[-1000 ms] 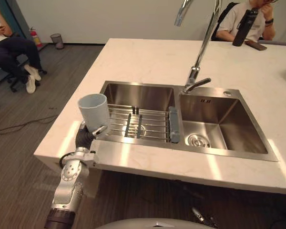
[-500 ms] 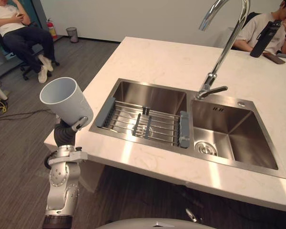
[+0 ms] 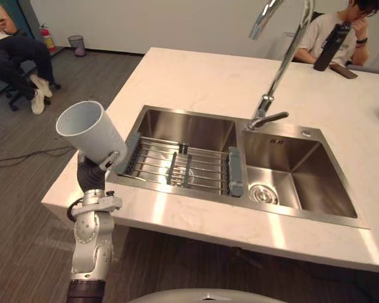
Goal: Walk over to the sink, pick up the cup, carry it to the dishwasher, place the cup inside the dishwasher, then close the dishwasher door
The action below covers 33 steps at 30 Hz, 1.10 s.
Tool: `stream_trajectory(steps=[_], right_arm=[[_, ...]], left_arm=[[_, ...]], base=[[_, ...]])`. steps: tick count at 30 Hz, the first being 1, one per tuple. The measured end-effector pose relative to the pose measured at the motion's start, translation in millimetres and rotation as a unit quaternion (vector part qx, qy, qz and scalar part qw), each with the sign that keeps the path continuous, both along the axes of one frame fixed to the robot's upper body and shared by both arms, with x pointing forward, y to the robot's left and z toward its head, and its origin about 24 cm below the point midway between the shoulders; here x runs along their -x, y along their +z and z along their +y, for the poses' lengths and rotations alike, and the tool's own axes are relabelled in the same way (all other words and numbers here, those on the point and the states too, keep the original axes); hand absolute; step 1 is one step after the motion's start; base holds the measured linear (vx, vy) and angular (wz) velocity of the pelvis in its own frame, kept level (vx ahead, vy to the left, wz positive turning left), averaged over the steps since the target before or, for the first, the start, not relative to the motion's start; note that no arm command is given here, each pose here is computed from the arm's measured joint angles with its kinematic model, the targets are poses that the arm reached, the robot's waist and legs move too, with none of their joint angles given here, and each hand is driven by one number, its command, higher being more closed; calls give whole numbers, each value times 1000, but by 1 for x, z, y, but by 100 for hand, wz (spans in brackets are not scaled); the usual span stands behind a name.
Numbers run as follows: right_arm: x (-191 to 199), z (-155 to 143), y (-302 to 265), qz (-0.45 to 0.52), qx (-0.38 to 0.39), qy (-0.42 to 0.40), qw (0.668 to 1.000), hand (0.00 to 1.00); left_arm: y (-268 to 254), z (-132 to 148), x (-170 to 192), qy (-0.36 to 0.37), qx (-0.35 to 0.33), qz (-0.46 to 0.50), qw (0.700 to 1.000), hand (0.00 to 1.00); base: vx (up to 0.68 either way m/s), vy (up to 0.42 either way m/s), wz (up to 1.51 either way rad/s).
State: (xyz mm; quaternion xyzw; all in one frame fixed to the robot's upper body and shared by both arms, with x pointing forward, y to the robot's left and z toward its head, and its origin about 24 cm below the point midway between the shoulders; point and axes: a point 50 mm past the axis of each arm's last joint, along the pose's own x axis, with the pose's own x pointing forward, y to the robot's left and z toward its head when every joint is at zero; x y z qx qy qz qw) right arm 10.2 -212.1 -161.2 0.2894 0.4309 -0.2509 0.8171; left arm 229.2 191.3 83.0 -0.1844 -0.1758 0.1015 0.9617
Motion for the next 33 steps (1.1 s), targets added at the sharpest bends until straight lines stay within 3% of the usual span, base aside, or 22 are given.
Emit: stream_trajectory(steps=[3,8,11,16,18,21,27,30,33], right_arm=[[-9,6,-2,-4,-16,52,999,0],[-24,-17,0,-3,3,66,998,0],[-24,-29,2,2,12,58,998,0],[-22,-55,11,1,41,44,998,0],[-33,-60,13,-13,46,41,998,0],[-35,-32,4,-5,3,56,998,0],[-34,-48,9,8,23,53,998,0],[-25,-32,5,-3,9,22,1000,0],[-24,-12,0,-12,-13,8,1000,0]], left_arm=[[0,4,13,20,-8,7,1000,100],[11,13,22,40,-15,-19,999,100],[17,8,20,6,-16,-42,999,100],[11,-38,11,-106,21,-50,993,100],[16,-36,8,-99,39,-70,992,100],[34,-36,-3,-123,18,-111,986,100],[19,-73,1,-200,39,-72,976,100],[14,-95,-7,-254,26,-63,965,100],[-4,-95,-14,-268,1,-22,963,100]], base=[[-52,-33,121],[-220,-42,199],[-116,-9,227],[-10,193,228],[-141,267,153],[-248,59,147],[-130,131,84],[57,65,193],[21,-73,144]])
